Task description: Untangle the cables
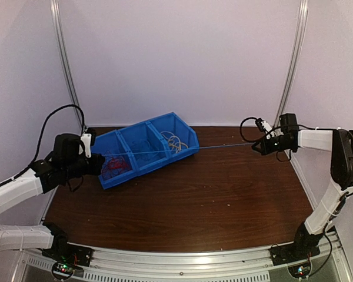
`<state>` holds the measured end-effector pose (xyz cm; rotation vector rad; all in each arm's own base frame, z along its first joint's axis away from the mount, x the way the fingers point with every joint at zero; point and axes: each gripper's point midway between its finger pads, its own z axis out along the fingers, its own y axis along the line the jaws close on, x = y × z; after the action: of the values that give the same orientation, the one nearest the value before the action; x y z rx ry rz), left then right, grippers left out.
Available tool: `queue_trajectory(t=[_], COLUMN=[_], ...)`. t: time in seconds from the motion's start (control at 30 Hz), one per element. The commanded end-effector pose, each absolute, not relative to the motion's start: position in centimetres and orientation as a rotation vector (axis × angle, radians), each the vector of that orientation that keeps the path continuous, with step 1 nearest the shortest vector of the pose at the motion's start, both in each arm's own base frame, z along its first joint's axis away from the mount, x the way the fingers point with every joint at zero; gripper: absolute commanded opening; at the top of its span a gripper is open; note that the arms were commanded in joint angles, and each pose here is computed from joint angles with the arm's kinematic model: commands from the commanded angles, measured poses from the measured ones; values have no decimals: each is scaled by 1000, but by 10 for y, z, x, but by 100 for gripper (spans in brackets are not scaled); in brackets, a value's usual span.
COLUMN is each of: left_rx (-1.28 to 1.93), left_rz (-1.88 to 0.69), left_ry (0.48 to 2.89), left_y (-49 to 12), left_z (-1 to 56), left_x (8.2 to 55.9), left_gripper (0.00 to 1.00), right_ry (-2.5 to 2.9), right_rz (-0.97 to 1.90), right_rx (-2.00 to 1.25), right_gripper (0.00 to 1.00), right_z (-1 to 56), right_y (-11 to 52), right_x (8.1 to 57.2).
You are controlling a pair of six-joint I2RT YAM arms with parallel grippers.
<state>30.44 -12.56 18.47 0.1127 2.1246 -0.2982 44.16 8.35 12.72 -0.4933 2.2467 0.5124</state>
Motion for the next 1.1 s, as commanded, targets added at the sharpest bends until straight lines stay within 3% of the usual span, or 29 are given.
queue_trajectory(t=[0.0, 0.33, 0.67, 0.87, 1.0, 1.07], left_rx=[108, 236, 257, 165, 129, 123], left_rz=[-312, -489, -516, -518, -545, -549], left_ry=[2037, 1941, 1896, 1890, 1906, 1907], left_y=[-123, -174, -204, -197, -190, -190], left_z=[215, 273, 320, 318, 302, 297], left_x=[318, 360, 428, 464, 486, 493], left_gripper=[0, 0, 0, 0, 0, 0], right_ry=[2168, 1901, 1832, 1774, 1741, 1732], right_rz=[513, 769, 871, 1024, 1078, 1067], right_rx=[-515, -1057, -1101, -982, -961, -952], right_gripper=[0, 0, 0, 3, 13, 38], right_z=[154, 240, 255, 247, 226, 217], right_y=[87, 280, 431, 485, 510, 518], right_x=[440, 401, 437, 460, 464, 469])
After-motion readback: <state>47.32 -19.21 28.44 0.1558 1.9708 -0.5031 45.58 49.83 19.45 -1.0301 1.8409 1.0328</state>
